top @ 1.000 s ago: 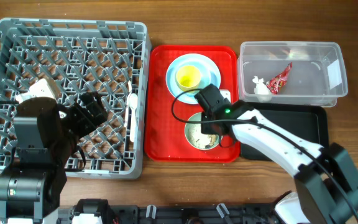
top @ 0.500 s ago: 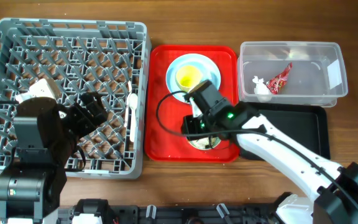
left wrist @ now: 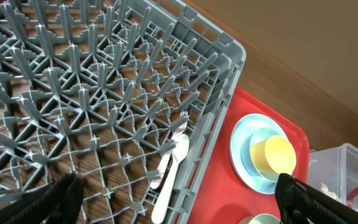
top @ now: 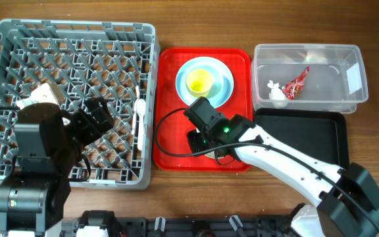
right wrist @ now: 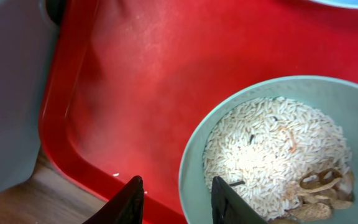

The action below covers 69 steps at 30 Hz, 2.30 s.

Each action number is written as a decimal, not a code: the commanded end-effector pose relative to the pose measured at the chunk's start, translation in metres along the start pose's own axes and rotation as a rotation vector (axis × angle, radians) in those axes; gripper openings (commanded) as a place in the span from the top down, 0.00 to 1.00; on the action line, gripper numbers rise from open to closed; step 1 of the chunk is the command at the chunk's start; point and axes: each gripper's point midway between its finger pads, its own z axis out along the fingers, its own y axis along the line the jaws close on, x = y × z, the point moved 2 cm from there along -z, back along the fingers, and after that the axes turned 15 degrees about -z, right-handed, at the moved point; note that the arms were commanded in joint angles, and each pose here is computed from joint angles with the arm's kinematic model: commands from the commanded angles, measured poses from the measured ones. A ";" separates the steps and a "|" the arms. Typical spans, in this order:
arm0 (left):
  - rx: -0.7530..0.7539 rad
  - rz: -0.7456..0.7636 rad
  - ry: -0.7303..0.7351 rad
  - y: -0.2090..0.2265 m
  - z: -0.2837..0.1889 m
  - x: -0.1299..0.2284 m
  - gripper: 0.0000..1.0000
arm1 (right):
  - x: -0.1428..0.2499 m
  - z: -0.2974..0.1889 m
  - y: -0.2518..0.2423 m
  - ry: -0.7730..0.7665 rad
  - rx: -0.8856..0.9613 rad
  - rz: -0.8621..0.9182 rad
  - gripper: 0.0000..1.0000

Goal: Sort waste into correct bins and load items into the dishwasher rack
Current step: 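Grasp the green bowl rim with the right gripper, then lift the bowl over the black tray and tip the rice out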

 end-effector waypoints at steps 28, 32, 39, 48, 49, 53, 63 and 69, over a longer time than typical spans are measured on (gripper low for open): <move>0.013 -0.015 -0.013 -0.003 -0.004 -0.004 0.00 | 0.024 0.041 -0.011 0.106 0.052 -0.010 0.66; 0.013 -0.015 -0.013 -0.003 -0.004 -0.004 0.00 | 0.019 0.040 -0.010 0.082 0.048 -0.011 0.73; 0.013 -0.015 -0.013 -0.003 -0.004 -0.004 0.00 | 0.004 0.033 -0.007 0.049 0.042 -0.012 0.86; 0.013 -0.015 -0.013 -0.003 -0.004 -0.004 0.00 | 0.000 0.031 -0.012 0.044 0.073 -0.046 0.96; 0.013 -0.015 -0.013 -0.003 -0.004 -0.004 0.00 | -0.001 0.028 -0.013 0.045 0.085 -0.046 0.96; 0.013 -0.015 -0.013 -0.003 -0.004 -0.004 0.00 | -0.011 0.003 -0.025 0.039 0.183 -0.008 0.96; 0.013 -0.015 -0.013 -0.003 -0.004 -0.004 0.00 | -0.029 -0.056 -0.041 -0.031 0.325 -0.014 0.96; 0.013 -0.015 -0.013 -0.003 -0.004 -0.004 0.00 | -0.011 -0.089 -0.073 -0.030 0.542 0.087 0.96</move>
